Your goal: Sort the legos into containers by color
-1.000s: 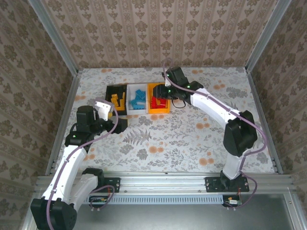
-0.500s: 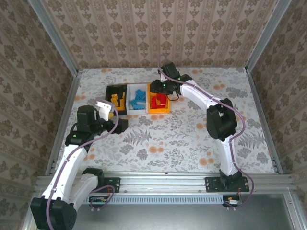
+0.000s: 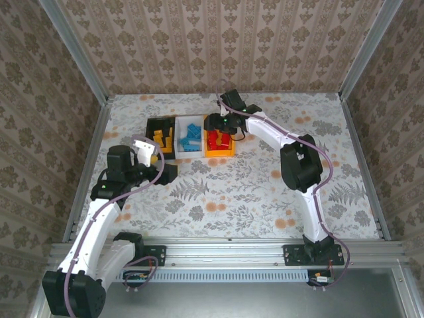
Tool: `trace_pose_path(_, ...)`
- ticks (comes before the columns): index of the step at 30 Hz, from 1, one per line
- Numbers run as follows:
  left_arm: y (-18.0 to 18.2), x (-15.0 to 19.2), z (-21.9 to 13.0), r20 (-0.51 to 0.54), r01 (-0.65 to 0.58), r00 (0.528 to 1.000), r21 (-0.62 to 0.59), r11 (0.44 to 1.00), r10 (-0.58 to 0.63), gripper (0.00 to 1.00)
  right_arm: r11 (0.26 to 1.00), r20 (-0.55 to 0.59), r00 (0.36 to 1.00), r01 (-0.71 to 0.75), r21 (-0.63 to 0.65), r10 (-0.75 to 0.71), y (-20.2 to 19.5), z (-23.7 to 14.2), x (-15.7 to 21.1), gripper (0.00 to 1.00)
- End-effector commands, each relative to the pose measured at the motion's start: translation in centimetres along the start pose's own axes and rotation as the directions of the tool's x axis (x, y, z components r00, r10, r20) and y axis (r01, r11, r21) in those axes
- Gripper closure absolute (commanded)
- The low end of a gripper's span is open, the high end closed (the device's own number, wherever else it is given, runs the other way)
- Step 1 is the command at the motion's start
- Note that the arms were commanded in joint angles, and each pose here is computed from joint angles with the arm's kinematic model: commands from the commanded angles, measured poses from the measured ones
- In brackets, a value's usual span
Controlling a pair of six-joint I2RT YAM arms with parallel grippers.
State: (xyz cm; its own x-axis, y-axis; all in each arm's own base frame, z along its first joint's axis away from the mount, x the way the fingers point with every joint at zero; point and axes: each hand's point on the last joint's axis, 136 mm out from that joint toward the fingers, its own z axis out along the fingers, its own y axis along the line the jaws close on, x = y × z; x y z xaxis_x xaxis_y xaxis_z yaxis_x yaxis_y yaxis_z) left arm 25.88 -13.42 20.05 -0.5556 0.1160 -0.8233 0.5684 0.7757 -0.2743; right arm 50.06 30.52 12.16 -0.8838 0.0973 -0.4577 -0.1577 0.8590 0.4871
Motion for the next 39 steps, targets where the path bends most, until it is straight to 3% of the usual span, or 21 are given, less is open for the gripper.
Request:
trace_pose_path(1,-0.8,-0.3,0.0,0.014,-0.016,1.000,0.033,0.999,0.015,0.00,1.000,0.016,1.000,-0.002,-0.021,0.002,0.8,-2.0,-0.3,0.31)
trace_pose_path(16,-0.1,0.0,-0.1,-0.002,-0.008,1.000,-0.013,1.000,0.008,0.00,0.999,0.054,0.998,0.043,-0.022,-0.042,0.8,-6.7,1.3,0.28)
trace_pose_path(23,2.1,0.6,0.0,0.004,0.013,1.000,-0.134,0.991,-0.012,0.00,0.994,0.142,0.984,0.108,0.020,-0.110,-1.2,-11.6,0.6,0.26)
trace_pose_path(29,3.4,0.3,-1.1,0.118,0.003,0.993,-0.229,0.974,0.025,0.00,0.998,0.222,0.974,0.045,0.044,-0.054,-5.7,-15.3,-0.2,0.22)
trace_pose_path(34,4.2,0.0,-2.9,0.219,0.001,0.973,-0.315,0.949,0.072,0.00,0.998,0.360,0.933,-0.030,0.055,0.008,-10.1,-20.6,-0.9,0.19)
trace_pose_path(39,5.0,-0.3,-4.6,0.324,0.040,0.941,-0.388,0.921,0.096,0.00,0.985,0.493,0.863,0.027,0.171,-0.109,-13.0,-25.4,0.3,0.11)
